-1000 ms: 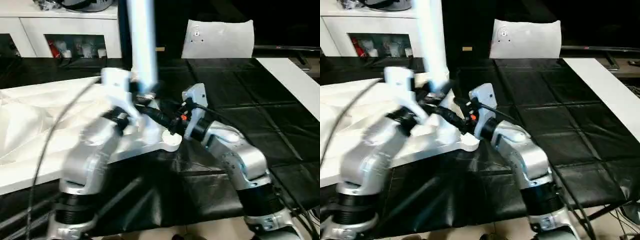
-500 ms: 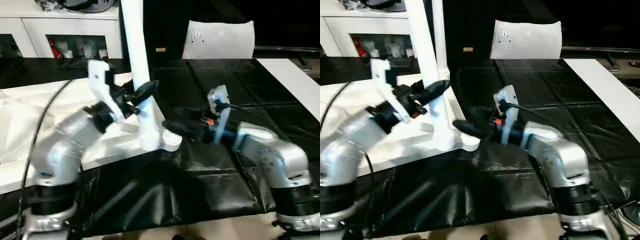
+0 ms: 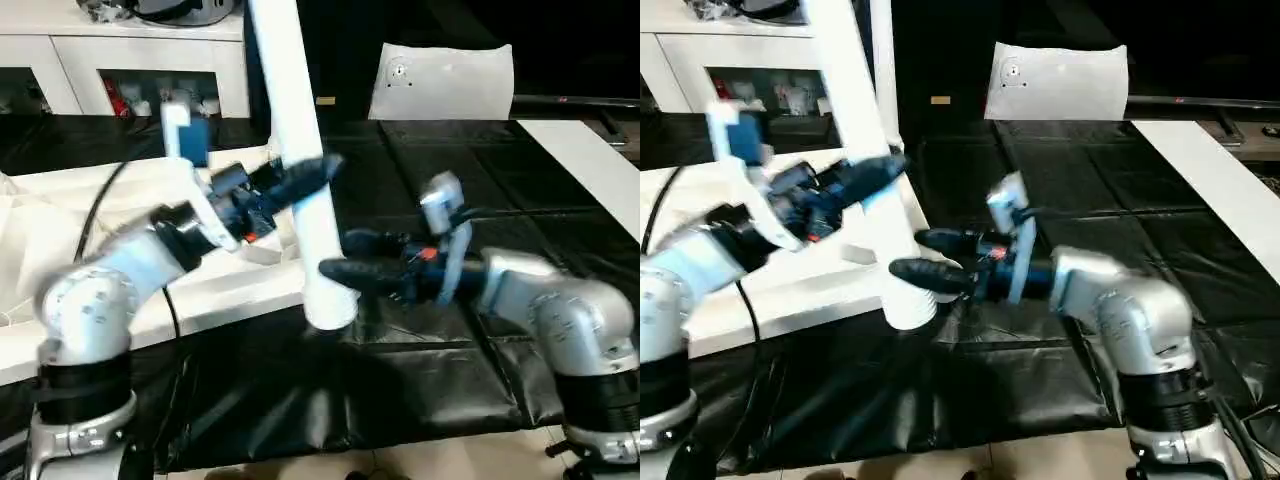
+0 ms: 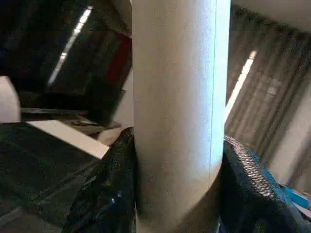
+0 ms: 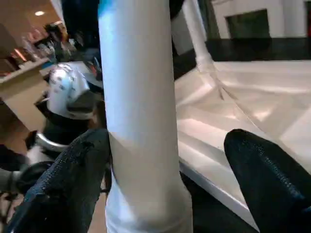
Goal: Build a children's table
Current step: Insert table leg to table base
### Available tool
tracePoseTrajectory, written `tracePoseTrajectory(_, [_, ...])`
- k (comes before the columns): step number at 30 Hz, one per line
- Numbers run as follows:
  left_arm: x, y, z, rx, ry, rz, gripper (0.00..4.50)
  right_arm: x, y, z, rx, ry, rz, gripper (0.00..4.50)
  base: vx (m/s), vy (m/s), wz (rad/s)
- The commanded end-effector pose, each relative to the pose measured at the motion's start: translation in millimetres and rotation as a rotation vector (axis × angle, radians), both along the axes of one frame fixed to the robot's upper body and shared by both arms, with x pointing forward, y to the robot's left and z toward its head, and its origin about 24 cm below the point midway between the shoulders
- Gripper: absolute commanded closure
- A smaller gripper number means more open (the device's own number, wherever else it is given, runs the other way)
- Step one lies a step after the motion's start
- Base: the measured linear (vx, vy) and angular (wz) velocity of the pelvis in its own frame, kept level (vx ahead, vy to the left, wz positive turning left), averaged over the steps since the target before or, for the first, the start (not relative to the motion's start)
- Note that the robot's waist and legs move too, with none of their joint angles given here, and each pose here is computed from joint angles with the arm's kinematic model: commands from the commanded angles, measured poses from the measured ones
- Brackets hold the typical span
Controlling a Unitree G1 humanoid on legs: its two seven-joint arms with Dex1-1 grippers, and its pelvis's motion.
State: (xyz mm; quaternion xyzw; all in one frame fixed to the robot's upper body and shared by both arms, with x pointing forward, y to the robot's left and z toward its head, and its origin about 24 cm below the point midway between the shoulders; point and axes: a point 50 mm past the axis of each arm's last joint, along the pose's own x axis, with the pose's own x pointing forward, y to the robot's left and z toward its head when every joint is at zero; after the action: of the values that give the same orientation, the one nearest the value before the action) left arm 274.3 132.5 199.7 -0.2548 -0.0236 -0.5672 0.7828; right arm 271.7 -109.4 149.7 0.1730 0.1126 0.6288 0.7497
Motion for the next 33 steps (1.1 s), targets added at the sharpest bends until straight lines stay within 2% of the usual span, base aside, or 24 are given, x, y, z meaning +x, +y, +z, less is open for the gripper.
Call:
tracePoseTrajectory(1, [-4.8, -5.6, 5.9, 0.002, -0.03, -0.073, 2.65, -1.1, -4.9, 5.6, -0.004, -0.015, 0.007, 0.44, 0.0, 0.0, 0.0])
tracePoseTrajectory(11, [-9.5, -11.8, 7.1, 0.032, -0.038, -0.18, 2.65, -5.5, 1.5, 4.1, -0.039, -0.036, 0.095, 0.44, 0.0, 0.0, 0.0])
tracePoseTrajectory(16, [-11.3, -15.6, 6.8, 0.056, -0.052, -0.231, 2.65, -6.3, 3.5, 6.0, -0.017, -0.059, 0.158, 0.44, 0.0, 0.0, 0.0])
tracePoseTrajectory(21, [-10.2, -23.8, 7.4, 0.107, -0.106, -0.304, 2.65, -10.0, 3.8, 0.4, -0.053, -0.045, 0.32, 0.44, 0.0, 0.0, 0.0])
tracePoseTrajectory(26, [-10.3, -27.3, 7.2, 0.112, -0.125, -0.352, 2.65, -10.1, 4.0, -1.9, -0.061, -0.053, 0.384, 0.44, 0.0, 0.0, 0.0])
tracePoseTrajectory(28, [-9.9, -28.5, 6.5, 0.119, -0.126, -0.36, 2.65, -9.6, 4.5, -2.4, -0.062, -0.059, 0.396, 0.72, 0.0, 0.0, 0.0])
tracePoseTrajectory(33, [-7.1, -31.8, 4.5, 0.145, -0.134, -0.387, 2.65, -8.3, 7.7, -4.6, -0.074, -0.08, 0.456, 1.05, 0.0, 0.0, 0.0])
